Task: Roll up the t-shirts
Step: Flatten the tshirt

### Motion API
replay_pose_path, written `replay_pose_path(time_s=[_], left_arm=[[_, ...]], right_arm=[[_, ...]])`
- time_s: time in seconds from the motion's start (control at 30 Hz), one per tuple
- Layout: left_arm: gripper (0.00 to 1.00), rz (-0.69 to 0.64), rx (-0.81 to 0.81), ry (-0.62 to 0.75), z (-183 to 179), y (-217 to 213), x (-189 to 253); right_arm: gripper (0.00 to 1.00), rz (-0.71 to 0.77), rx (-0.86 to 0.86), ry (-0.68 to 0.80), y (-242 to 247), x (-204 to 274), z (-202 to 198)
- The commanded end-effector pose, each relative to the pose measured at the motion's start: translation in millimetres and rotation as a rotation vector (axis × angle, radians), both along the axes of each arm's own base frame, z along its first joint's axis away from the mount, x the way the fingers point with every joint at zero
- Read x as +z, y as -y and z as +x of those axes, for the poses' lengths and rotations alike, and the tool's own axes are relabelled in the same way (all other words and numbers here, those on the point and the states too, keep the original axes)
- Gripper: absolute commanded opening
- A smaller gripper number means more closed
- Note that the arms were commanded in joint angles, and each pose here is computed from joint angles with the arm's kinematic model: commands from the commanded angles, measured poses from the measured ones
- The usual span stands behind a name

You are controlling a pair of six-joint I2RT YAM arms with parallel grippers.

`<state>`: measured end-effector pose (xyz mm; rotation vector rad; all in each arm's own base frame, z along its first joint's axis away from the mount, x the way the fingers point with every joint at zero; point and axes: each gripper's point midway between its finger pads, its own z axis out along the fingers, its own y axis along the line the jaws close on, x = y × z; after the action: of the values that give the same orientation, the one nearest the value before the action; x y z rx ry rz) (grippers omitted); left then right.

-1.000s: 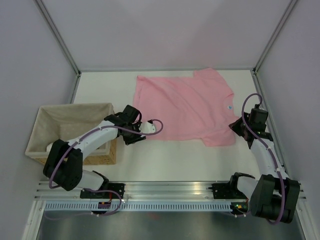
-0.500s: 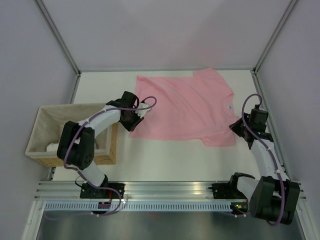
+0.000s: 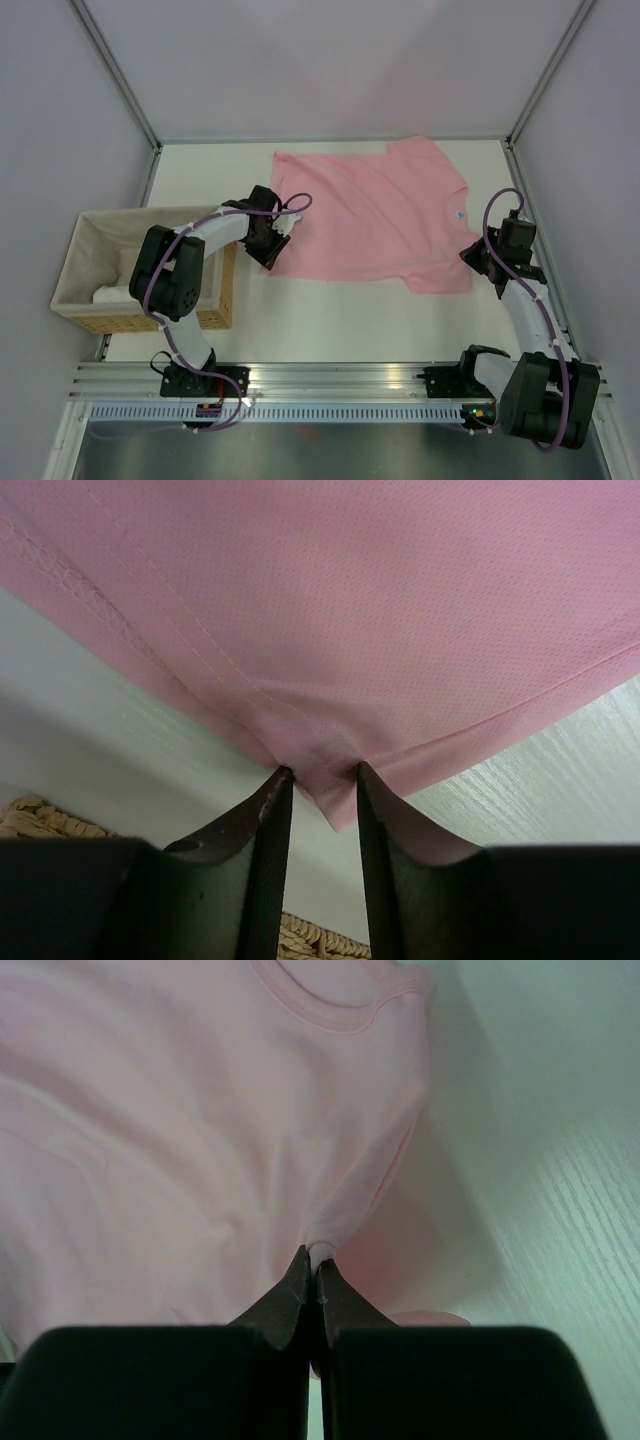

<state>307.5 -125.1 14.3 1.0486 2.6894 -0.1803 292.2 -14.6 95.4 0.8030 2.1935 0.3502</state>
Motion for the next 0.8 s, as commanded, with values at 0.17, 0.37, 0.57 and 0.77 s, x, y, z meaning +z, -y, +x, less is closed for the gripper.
replay_pose_path(time_s=[0.17, 0.37, 0.57, 0.77], left_arm=[[0.32, -0.040, 0.034, 0.032, 16, 10, 4], [0.40, -0.042, 0.037, 0.116, 28, 9, 20], [0.33, -0.041, 0.023, 0.108, 28, 9, 15], [0.30, -0.034, 0.046, 0.142, 33, 7, 20]], right_arm=[[0.00, -0.032, -0.010, 0.028, 6, 5, 3], [0.00, -0.031, -0.007, 0.024, 6, 4, 3], [0.00, -0.035, -0.004, 0.024, 6, 4, 2], [0.00, -0.037, -0.007, 0.024, 6, 4, 2]])
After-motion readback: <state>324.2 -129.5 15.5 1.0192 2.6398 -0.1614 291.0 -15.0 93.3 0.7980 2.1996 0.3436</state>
